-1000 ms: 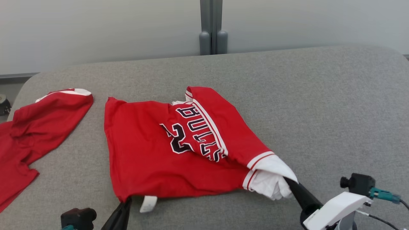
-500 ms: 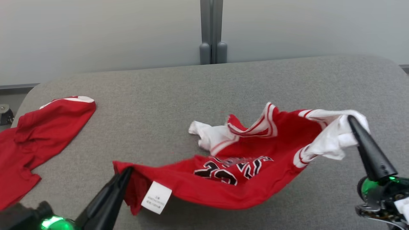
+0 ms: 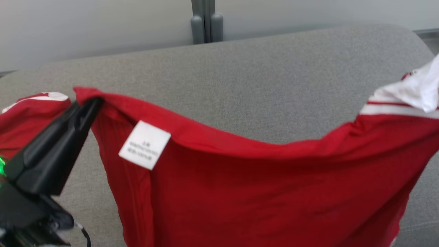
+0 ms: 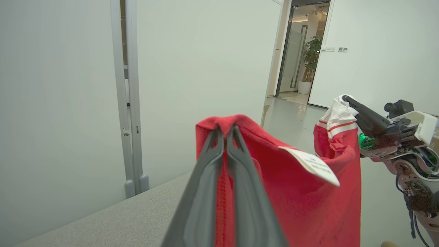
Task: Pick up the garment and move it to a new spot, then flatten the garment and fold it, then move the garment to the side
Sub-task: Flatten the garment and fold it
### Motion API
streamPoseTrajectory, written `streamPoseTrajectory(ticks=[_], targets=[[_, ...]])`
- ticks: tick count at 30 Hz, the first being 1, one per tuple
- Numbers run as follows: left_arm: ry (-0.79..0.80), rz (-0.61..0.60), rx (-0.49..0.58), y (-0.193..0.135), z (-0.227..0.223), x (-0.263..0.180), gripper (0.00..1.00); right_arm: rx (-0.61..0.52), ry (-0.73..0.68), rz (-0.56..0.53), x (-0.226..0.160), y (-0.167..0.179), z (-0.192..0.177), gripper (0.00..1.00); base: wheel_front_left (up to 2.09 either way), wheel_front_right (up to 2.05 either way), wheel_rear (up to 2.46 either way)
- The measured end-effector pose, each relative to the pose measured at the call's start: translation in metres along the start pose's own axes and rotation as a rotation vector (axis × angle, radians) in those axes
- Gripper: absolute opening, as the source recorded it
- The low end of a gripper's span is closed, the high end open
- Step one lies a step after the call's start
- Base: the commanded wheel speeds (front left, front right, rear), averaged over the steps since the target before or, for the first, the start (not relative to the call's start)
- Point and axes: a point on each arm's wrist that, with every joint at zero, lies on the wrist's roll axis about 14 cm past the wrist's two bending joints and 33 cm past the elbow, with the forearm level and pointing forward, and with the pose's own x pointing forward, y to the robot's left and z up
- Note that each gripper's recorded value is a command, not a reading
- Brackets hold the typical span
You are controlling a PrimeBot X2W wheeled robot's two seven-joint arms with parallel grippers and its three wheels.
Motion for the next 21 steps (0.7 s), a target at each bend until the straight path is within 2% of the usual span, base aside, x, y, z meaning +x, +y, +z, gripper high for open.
streamPoseTrajectory(ticks=[4, 8, 12, 15, 18, 21], targets=[[0.118, 0.047, 0.001, 0.054, -0.025, 0.034, 0.00, -0.089, 0.069, -0.021, 0.048, -0.035, -0.021, 0.00, 0.00, 0.00, 0.00], [0.180, 0.156, 0.034, 0.133, -0.042, 0.080, 0.00, -0.158, 0.036, -0.061, 0.131, -0.090, -0.018, 0.00, 0.00, 0.00, 0.00], [0.142, 0.288, 0.080, 0.207, -0.047, 0.129, 0.00, -0.138, -0.060, -0.142, 0.213, -0.149, -0.015, 0.00, 0.00, 0.00, 0.00], [0.087, 0.364, 0.121, 0.249, -0.058, 0.162, 0.00, -0.125, -0.132, -0.199, 0.257, -0.183, -0.022, 0.00, 0.00, 0.00, 0.00], [0.002, 0.403, 0.178, 0.278, -0.065, 0.188, 0.00, -0.116, -0.184, -0.248, 0.283, -0.212, -0.035, 0.00, 0.00, 0.00, 0.00], [-0.046, 0.414, 0.218, 0.299, -0.083, 0.202, 0.00, -0.093, -0.177, -0.283, 0.294, -0.238, -0.063, 0.00, 0.00, 0.00, 0.00]])
